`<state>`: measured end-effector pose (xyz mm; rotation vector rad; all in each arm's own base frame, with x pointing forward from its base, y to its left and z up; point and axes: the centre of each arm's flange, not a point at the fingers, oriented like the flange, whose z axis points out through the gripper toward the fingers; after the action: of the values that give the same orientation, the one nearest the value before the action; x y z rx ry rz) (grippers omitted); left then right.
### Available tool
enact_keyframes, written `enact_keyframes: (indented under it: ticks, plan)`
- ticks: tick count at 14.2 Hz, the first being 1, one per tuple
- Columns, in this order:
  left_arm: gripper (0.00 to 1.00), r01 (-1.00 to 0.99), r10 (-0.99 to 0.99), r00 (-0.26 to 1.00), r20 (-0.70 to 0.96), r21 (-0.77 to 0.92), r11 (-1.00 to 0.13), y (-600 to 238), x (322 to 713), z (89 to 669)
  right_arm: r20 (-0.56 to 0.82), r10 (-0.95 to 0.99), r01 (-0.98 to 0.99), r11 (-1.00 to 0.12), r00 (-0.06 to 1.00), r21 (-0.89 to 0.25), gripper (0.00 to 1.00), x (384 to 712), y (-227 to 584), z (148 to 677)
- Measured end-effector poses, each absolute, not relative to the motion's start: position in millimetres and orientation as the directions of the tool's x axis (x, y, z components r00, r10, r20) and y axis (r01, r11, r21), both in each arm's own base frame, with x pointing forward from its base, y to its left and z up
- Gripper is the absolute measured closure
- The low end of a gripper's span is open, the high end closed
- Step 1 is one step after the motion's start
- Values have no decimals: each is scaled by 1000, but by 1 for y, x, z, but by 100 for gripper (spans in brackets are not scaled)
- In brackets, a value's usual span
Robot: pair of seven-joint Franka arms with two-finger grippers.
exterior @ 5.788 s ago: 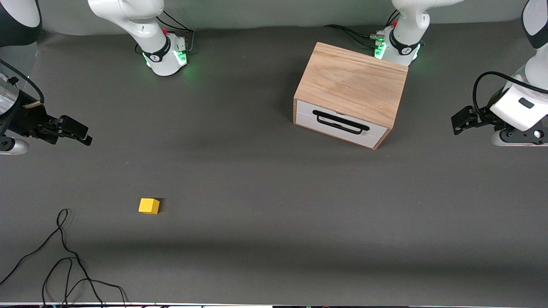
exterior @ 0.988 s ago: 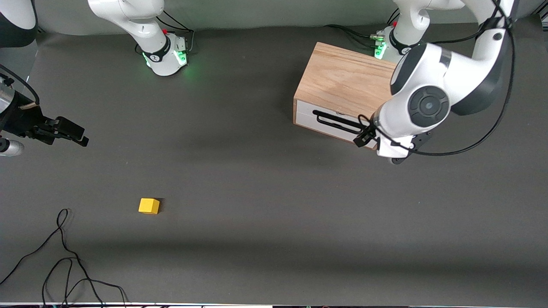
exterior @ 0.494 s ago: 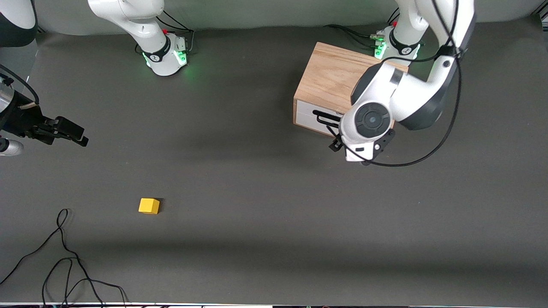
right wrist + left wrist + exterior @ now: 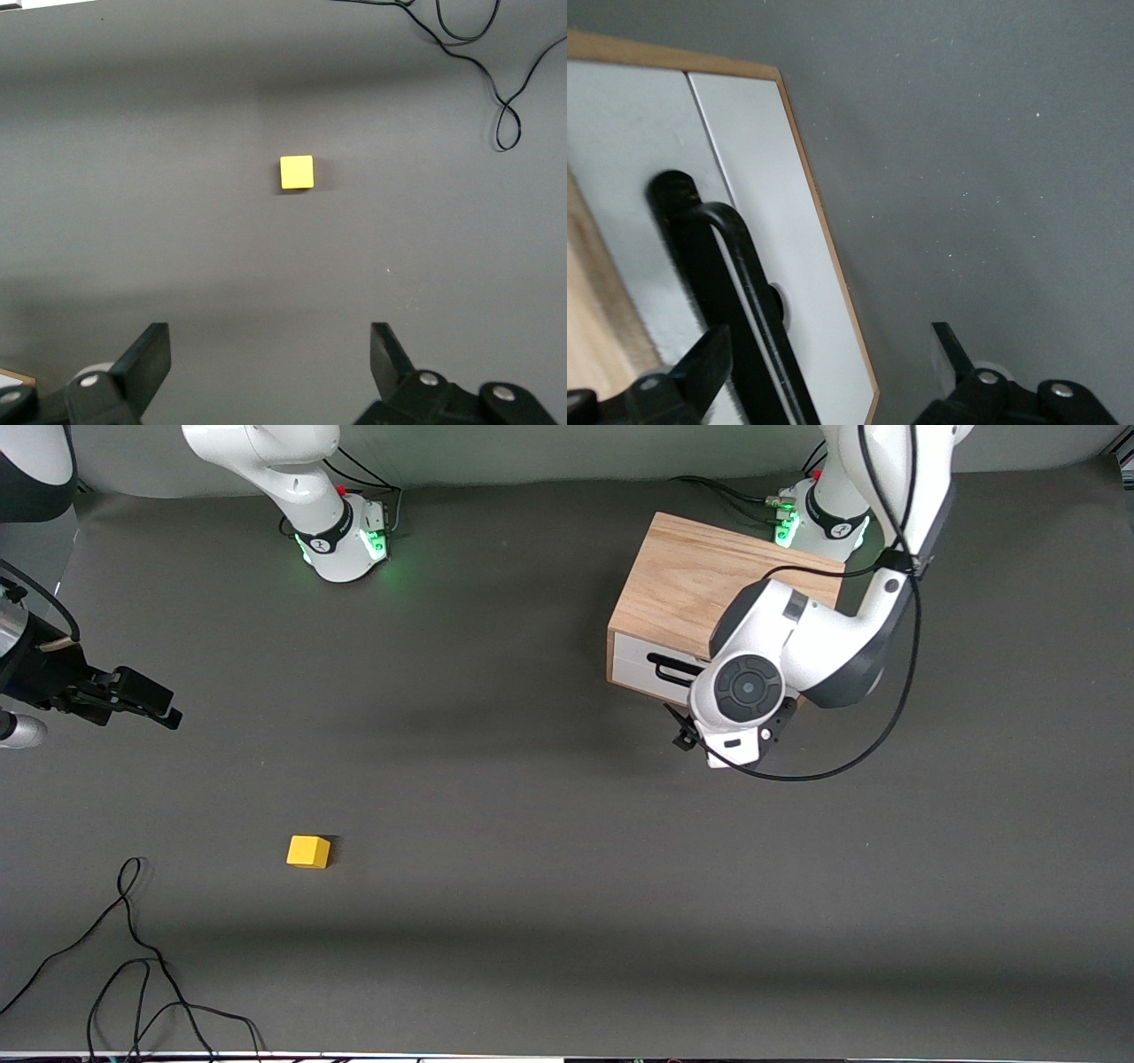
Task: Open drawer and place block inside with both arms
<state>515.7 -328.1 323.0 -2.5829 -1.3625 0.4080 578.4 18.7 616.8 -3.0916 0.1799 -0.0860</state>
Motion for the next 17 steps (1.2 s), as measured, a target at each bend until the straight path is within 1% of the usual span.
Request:
enact_keyframes:
  ticks: [6, 12, 15, 17]
  plan:
    - [0, 773, 842, 521, -139, -341, -535, -327, 497, 294, 53, -117, -114, -992, 992, -47, 0, 578, 19, 617]
    - [0, 782, 841, 525, -132, -317, -538, -328, 499, 292, 52, -116, -114, -992, 992, -47, 0, 578, 19, 616]
    - [0, 787, 842, 523, -134, -305, -537, -329, 499, 269, 52, -115, -112, -993, 992, -47, 0, 578, 20, 616]
    - [0, 788, 843, 522, -132, -304, -536, -330, 499, 270, 53, -113, -111, -993, 992, -47, 0, 578, 21, 617]
